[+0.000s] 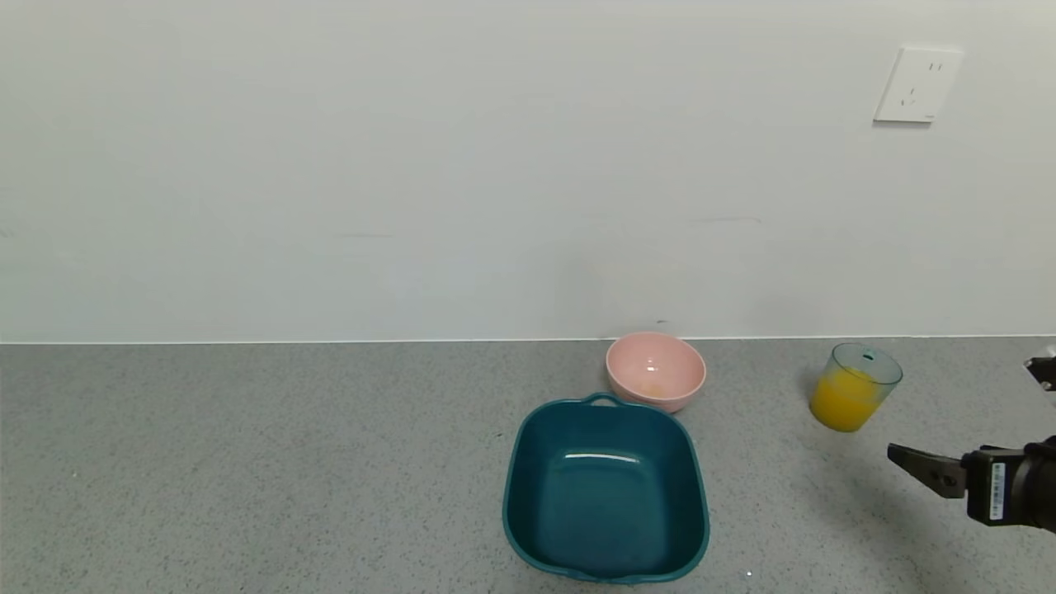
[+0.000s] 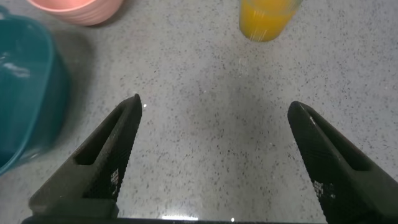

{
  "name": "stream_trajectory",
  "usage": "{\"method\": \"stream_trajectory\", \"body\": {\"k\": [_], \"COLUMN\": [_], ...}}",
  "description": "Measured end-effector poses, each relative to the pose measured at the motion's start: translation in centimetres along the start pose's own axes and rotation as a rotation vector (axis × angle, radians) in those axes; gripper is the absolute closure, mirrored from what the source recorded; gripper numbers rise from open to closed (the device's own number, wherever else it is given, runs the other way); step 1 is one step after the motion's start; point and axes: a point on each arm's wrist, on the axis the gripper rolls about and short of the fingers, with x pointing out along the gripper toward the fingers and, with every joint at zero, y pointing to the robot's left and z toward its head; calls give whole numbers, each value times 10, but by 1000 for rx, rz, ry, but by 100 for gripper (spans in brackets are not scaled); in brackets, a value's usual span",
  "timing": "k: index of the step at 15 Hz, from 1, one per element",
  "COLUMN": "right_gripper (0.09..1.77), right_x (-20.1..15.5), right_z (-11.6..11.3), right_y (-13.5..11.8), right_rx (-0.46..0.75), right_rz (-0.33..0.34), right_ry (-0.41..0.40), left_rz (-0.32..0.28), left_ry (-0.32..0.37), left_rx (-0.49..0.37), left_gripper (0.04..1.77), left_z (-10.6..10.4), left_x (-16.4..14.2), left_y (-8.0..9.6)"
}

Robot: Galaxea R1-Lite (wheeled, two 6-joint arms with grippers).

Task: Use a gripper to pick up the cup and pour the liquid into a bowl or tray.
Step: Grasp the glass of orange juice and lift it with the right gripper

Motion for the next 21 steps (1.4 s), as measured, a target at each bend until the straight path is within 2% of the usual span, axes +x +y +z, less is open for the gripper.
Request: {"method": "stream_trajectory", "body": {"k": [5, 12, 17, 21], "right_gripper": [15, 15, 15, 15], "right_x": [48, 111, 149, 170], "right_z": [-13, -30, -39, -43], "right_y": [-3, -3, -1, -9], "right_rx": [27, 23, 32, 52], "right_rz": [-81, -215, -252, -286], "right_ry": [39, -44, -129, -136], "left_rz": [0, 0, 0, 0], "left_ry": [0, 0, 0, 0], "left_rx": [0, 0, 0, 0], "left_gripper": [9, 9, 9, 9], "left_z": [0, 0, 0, 0], "left_x": [0, 0, 0, 0], "left_y": [0, 0, 0, 0]}}
